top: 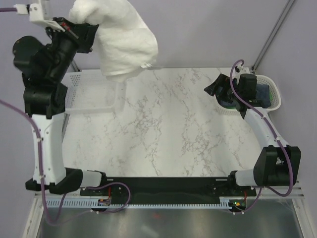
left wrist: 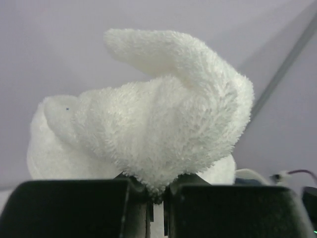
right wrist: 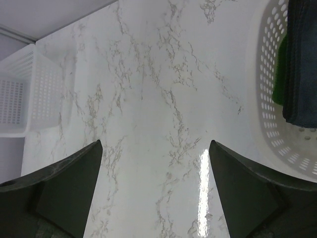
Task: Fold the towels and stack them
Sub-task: Move the towel to the center of the board
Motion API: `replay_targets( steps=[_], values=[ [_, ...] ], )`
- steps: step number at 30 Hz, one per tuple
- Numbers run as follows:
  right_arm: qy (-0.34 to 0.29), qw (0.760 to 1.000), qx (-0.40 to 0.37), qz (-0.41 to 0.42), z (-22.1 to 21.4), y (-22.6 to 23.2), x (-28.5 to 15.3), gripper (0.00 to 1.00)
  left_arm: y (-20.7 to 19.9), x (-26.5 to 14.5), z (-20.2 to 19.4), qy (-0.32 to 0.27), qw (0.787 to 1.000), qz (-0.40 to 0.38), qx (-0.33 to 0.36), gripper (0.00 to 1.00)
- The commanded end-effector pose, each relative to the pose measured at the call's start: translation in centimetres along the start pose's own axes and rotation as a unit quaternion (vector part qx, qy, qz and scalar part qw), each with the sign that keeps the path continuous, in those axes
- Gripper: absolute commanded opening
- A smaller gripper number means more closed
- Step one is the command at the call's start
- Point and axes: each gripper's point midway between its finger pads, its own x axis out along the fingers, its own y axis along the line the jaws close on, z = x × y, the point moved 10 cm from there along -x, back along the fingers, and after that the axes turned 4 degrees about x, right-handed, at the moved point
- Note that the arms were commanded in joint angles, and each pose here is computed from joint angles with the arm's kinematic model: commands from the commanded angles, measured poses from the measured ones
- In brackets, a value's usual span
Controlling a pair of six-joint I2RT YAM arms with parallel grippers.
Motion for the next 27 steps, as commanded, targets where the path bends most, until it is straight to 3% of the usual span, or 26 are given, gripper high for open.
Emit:
replay_targets(
  steps=[1,2,5,6,8,11,14,15,18,19,20,22,23,24,25,27],
  values=[
    [-0.002,1.000,0.004,0.016,-0.5,0.5,-1.1,0.97,-4.1,-2.6,0.8,0.012,0.983,-0.160,-0.086,0.02],
    [-0.005,1.000,0.004,0.019,-0.7,0.6,-1.6,0.97,-5.5,-4.0,0.8,0.019,0.975,-0.196,-0.105,0.02],
    [-0.012,1.000,-0.001,0.000,-1.0,0.8,-3.2,0.97,-8.4,-5.3,-3.8,0.109,0.943,-0.271,-0.157,0.02],
    [-0.016,1.000,-0.004,-0.010,-1.0,0.8,-3.7,0.97,-8.3,-5.0,-7.8,0.161,0.936,-0.261,-0.170,0.02],
    [-0.029,0.999,-0.010,-0.033,-1.0,1.0,-5.1,0.98,-8.6,-5.3,-11.7,0.207,0.929,-0.246,-0.181,0.02],
    [-0.030,0.998,-0.005,-0.046,-1.5,1.3,-6.7,0.98,-7.7,-5.1,-22.2,0.316,0.902,-0.208,-0.207,0.02],
    [-0.009,0.997,0.008,-0.070,-2.7,0.6,-7.2,0.98,-7.5,-4.6,-27.7,0.370,0.883,-0.191,-0.215,0.17],
    [-0.002,0.997,0.010,-0.076,-3.1,0.3,-7.1,0.98,-7.1,-3.7,-31.2,0.408,0.869,-0.175,-0.218,0.17],
    [0.023,0.995,0.012,-0.092,-4.5,-0.8,-6.5,0.98,-7.4,-2.0,-34.8,0.460,0.843,-0.183,-0.210,0.19],
    [0.033,0.996,0.004,-0.085,-5.1,-0.4,-6.2,0.98,-7.3,-1.3,-36.7,0.488,0.826,-0.185,-0.215,0.21],
    [0.043,0.996,-0.001,-0.083,-5.5,-0.3,-5.8,0.98,-7.4,-0.8,-37.1,0.494,0.821,-0.188,-0.214,0.28],
    [0.058,0.996,-0.027,-0.070,-6.5,1.1,-5.4,0.98,-7.7,0.7,-36.2,0.482,0.831,-0.192,-0.198,0.36],
    [0.061,0.995,-0.036,-0.063,-6.9,1.8,-5.4,0.98,-7.5,0.8,-35.5,0.485,0.833,-0.185,-0.191,0.46],
    [0.075,0.995,-0.049,-0.043,-8.0,3.2,-5.3,0.97,-7.6,1.8,-33.7,0.463,0.851,-0.179,-0.172,0.55],
    [0.074,0.995,-0.063,-0.028,-8.7,4.2,-5.5,0.97,-7.4,1.5,-32.6,0.471,0.850,-0.168,-0.166,0.63],
    [0.095,0.987,-0.128,0.034,-11.1,7.0,-5.8,0.96,-6.0,2.2,-29.7,0.449,0.871,-0.135,-0.144,0.73]
  ],
)
